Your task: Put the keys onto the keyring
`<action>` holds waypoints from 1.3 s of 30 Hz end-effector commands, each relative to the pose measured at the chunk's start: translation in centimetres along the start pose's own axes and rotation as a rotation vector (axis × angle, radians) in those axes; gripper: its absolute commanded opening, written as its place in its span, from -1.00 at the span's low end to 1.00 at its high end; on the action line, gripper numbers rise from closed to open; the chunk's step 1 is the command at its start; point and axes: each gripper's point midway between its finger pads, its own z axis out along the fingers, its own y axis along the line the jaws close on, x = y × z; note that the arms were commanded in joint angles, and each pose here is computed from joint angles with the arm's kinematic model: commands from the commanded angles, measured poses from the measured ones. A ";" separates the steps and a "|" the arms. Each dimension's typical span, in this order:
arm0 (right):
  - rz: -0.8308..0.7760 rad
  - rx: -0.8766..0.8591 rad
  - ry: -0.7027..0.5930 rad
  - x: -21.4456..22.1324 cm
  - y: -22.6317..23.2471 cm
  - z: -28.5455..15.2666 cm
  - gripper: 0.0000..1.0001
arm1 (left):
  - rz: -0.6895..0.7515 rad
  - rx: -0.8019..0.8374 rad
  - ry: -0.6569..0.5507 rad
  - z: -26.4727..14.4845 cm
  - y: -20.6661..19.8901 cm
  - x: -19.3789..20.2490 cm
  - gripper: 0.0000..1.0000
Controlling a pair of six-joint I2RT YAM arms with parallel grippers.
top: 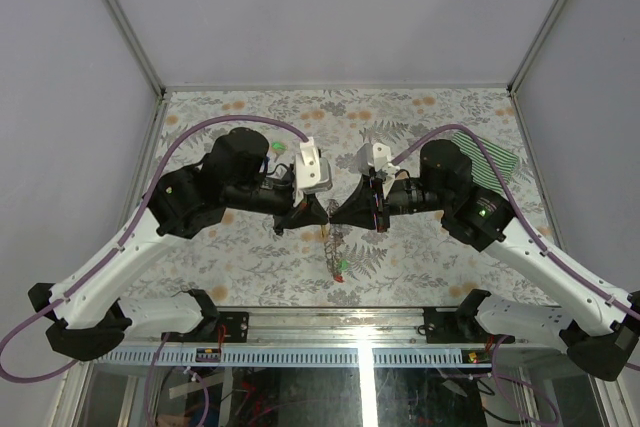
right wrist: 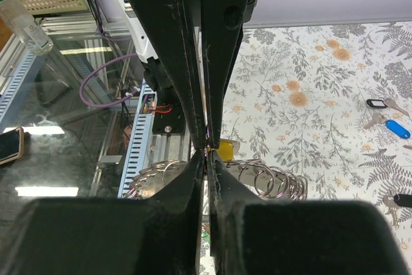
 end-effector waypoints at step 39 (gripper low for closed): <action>-0.127 -0.043 -0.258 -7.4 4.0 -3.0 -1.00 | 0.194 0.034 -0.446 -2.3 -2.8 -5.2 -0.41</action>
